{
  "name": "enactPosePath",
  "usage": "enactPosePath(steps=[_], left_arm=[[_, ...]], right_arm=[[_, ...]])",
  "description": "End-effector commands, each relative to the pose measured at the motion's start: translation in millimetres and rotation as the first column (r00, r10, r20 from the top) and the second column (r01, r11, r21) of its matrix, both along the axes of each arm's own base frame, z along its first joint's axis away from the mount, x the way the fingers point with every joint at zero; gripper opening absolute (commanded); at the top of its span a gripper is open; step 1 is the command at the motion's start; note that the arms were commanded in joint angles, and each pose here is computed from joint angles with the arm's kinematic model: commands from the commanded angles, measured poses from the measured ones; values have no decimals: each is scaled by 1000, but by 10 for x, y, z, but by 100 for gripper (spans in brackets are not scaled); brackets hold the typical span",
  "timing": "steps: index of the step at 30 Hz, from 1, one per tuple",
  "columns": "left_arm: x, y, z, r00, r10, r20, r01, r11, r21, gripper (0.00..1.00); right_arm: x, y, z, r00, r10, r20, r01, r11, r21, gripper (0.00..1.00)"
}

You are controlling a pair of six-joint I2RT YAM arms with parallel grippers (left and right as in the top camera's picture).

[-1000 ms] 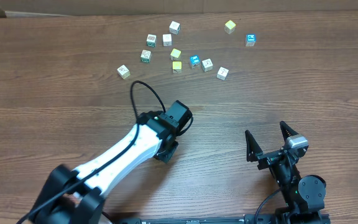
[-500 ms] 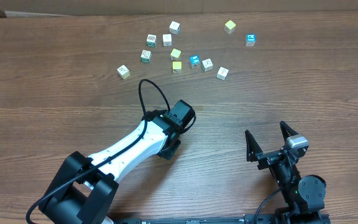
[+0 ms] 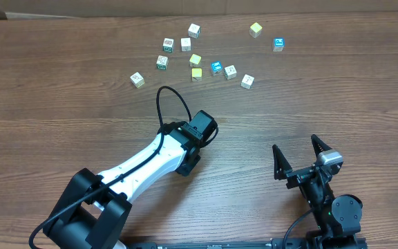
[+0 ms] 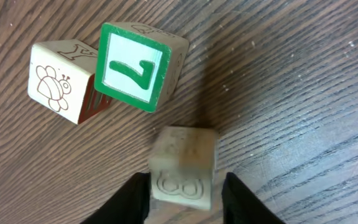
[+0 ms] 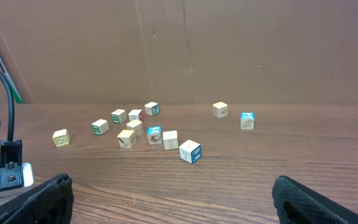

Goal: Form a circle
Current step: 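Lower the E block beside the green 7 block with the left gripper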

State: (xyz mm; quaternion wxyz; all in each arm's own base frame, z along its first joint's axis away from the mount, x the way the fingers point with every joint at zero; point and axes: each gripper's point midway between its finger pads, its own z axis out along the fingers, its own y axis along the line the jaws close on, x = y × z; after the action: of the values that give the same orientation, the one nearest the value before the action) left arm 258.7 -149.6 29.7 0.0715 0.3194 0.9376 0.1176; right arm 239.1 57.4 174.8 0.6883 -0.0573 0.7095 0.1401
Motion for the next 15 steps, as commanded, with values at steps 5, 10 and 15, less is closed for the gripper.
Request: enactPosePath(steps=[5, 10, 15], left_arm=[[15, 50, -16, 1000, -7, 3, 7, 1000, 21, 41], [7, 54, -17, 1000, 1, 1, -1, 1000, 21, 30], [-15, 71, -18, 999, 34, -1, -34, 999, 21, 30]], right_arm=[[5, -15, -17, 1000, -7, 5, 7, 1000, -4, 100], [5, -15, -17, 1000, -7, 5, 7, 1000, -4, 100], [5, -15, -18, 1000, -7, 4, 7, 1000, -4, 100]])
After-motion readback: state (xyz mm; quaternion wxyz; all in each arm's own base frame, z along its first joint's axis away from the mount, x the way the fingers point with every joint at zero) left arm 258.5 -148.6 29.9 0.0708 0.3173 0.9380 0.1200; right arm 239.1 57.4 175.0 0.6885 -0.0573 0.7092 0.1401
